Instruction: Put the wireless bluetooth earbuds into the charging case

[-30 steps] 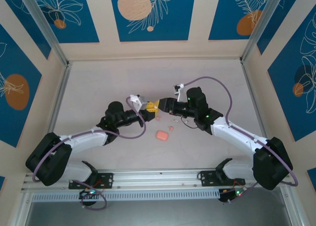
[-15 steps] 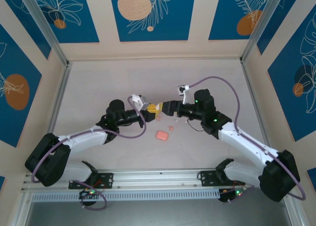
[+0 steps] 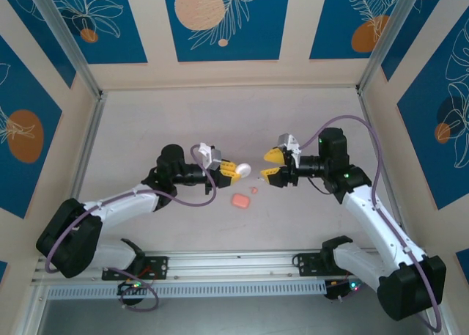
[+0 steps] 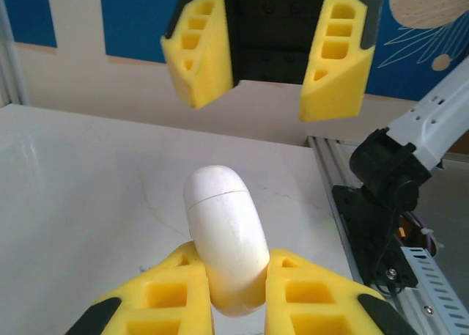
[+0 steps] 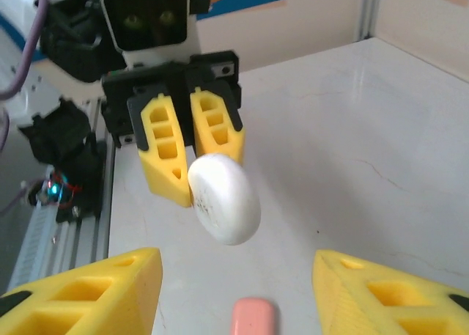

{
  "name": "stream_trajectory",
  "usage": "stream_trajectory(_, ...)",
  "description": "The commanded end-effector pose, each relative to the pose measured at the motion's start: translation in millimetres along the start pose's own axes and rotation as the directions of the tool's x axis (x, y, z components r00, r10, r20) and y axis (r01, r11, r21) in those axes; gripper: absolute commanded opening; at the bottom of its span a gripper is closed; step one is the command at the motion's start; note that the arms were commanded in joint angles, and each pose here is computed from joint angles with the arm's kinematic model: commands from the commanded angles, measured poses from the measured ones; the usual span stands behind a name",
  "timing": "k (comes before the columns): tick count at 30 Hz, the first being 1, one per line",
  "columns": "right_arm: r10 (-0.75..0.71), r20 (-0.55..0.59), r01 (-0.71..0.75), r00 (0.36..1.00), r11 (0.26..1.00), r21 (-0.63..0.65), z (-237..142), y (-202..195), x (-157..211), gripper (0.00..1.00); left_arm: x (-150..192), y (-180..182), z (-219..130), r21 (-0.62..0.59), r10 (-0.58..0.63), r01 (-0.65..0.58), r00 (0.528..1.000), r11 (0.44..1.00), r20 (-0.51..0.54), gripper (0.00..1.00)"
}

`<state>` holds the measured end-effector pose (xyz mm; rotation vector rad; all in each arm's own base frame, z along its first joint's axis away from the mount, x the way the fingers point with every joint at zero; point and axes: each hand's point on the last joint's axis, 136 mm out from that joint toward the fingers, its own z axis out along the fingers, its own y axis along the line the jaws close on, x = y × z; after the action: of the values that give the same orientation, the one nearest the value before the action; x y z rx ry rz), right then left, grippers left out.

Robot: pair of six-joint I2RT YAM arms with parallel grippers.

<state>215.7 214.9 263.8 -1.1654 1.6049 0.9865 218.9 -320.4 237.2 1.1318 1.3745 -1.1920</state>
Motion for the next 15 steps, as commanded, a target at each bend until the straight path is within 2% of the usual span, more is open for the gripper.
stream_trajectory(1, -0.101, -0.021, 0.099, 0.995, 0.990, -0.099, 4, 13, -2, 0.56, -18, -10, 0, 0.075, 0.076, -0.079, 0.996, 0.994, 0.046, 0.07)
stream_trajectory(12, -0.109, -0.058, 0.090, 0.992, 0.959, -0.268, 37, 26, -1, 0.56, -21, -12, -2, 0.080, 0.092, -0.096, 0.994, 0.992, 0.057, 0.06)
stream_trajectory(15, -0.101, -0.056, 0.079, 0.993, 0.949, -0.305, 41, 29, -2, 0.53, -20, -12, -2, 0.079, 0.091, -0.095, 0.994, 0.992, 0.057, 0.06)
